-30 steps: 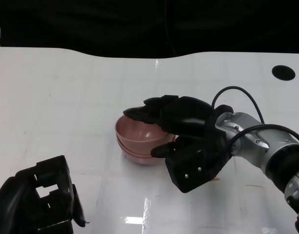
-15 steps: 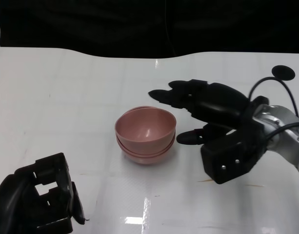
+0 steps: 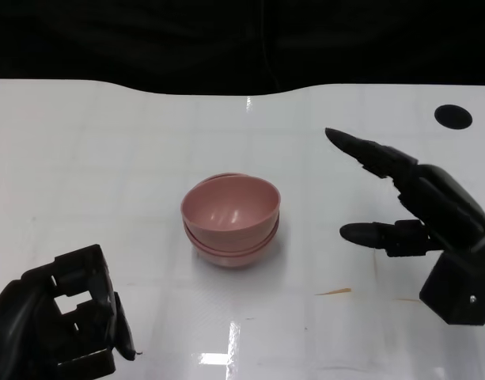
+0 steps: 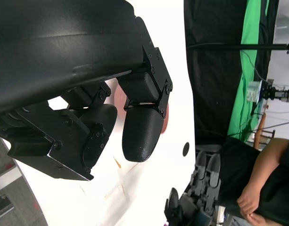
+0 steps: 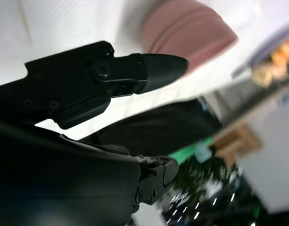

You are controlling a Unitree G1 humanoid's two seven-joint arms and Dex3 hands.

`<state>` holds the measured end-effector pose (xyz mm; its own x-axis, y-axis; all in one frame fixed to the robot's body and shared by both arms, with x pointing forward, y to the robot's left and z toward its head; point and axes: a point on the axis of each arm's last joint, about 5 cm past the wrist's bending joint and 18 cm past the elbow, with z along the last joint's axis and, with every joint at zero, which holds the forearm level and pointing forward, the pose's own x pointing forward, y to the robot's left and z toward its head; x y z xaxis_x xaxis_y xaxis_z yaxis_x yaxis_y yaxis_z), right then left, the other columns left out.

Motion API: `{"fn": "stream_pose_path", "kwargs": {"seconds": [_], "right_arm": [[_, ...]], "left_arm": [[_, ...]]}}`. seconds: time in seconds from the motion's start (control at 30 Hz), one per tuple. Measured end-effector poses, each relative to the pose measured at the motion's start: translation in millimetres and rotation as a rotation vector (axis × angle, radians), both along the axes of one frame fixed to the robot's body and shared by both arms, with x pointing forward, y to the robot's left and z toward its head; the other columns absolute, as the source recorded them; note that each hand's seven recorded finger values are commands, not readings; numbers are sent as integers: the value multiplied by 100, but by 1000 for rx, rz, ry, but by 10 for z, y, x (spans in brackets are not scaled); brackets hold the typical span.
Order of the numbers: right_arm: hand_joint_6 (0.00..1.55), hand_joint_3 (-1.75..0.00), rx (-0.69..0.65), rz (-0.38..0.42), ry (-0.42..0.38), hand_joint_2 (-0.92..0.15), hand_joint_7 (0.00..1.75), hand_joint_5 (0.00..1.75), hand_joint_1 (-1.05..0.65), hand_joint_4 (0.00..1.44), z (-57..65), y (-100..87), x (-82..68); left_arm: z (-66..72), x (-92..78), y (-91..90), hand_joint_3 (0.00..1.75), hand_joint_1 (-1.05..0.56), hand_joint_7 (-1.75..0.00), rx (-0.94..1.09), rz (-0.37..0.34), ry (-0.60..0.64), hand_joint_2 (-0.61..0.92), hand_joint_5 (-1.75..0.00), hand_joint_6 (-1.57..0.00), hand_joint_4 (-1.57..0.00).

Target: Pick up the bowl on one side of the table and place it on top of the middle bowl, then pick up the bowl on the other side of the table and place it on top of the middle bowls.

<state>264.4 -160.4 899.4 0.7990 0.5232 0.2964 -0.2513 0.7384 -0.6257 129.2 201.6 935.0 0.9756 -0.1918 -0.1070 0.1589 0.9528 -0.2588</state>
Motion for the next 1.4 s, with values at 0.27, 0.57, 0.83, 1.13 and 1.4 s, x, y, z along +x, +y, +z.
{"fn": "stream_pose_path", "kwargs": {"seconds": [0.27,0.57,0.83,1.13,1.4], "right_arm": [[120,-71,532,-66,355,-82,43,139,-12,96,-62,220,-322],[73,-117,856,19,697,-49,166,175,-12,91,-43,183,-566],[75,-129,1093,81,924,-44,166,175,-7,90,-160,99,-788],[68,-127,1172,134,938,-48,174,175,-8,88,-277,-65,-905],[75,-128,1203,170,958,-50,162,175,-8,90,-452,-161,-960]], "left_arm": [[-3,-3,8,144,53,-175,-1,1,7,92,-175,-92,-120],[-2,-2,20,143,52,-175,3,4,17,92,-175,-91,-120],[-3,-3,36,142,51,-175,6,9,31,92,-175,-90,-120],[-6,-12,39,142,50,-175,6,10,32,92,-175,-89,-119],[-11,-10,44,142,49,-175,1,5,23,92,-175,-89,-120]]}}
